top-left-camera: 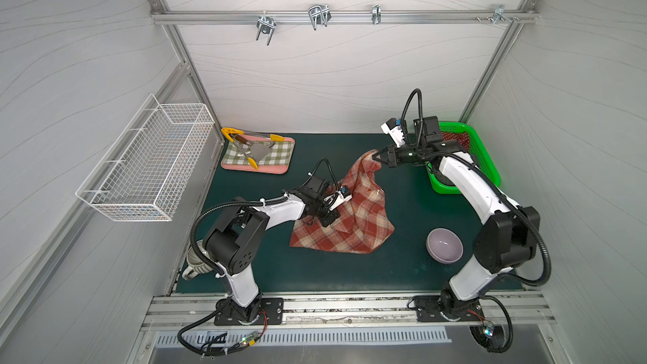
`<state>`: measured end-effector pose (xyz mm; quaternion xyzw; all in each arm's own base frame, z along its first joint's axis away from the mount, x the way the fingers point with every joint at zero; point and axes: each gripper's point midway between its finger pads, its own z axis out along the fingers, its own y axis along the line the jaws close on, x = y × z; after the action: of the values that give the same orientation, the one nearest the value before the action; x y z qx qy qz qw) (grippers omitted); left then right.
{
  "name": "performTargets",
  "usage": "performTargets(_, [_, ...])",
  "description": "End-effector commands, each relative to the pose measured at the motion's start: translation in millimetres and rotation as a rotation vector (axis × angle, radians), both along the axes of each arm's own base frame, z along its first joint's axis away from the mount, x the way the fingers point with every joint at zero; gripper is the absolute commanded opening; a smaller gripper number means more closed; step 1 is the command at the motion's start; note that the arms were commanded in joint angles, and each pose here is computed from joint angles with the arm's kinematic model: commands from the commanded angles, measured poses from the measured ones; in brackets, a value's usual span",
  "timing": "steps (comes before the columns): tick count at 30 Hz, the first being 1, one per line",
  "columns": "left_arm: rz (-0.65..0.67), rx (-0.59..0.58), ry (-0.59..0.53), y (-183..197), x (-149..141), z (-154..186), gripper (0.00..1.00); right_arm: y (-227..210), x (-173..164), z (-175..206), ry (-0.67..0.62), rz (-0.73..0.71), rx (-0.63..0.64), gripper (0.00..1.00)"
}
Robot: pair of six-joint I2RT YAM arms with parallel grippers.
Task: Roll up the skirts
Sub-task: Flatten out the skirt at the center of the board.
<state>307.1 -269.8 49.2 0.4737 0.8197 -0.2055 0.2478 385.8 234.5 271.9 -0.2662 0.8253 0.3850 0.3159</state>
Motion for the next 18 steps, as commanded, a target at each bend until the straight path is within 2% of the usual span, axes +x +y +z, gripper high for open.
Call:
performTargets(1, [0.018,-0.057,-0.115,4.0,11.3,52.5,0.00,-17.4,6.7,34.3,-0.078,-0.090,0.009,0.00])
performTargets(6, [0.198,-0.072,-0.396,39.7,26.9,130.1,0.00,-46.4,13.2,51.5,-0.092,-0.280,-0.034,0.00])
performTargets(9, [0.282,-0.073,-0.576,65.2,23.2,179.9,0.00,-66.7,5.8,67.9,-0.118,-0.376,-0.069,0.00])
performTargets(15, [0.471,-0.118,-0.900,124.9,-5.1,297.5,0.00,-90.2,-28.7,111.1,-0.174,-0.436,-0.096,0.00])
performTargets(18, [0.527,-0.142,-1.012,145.6,-21.3,348.0,0.00,-96.6,-45.8,128.6,-0.197,-0.436,-0.115,0.00])
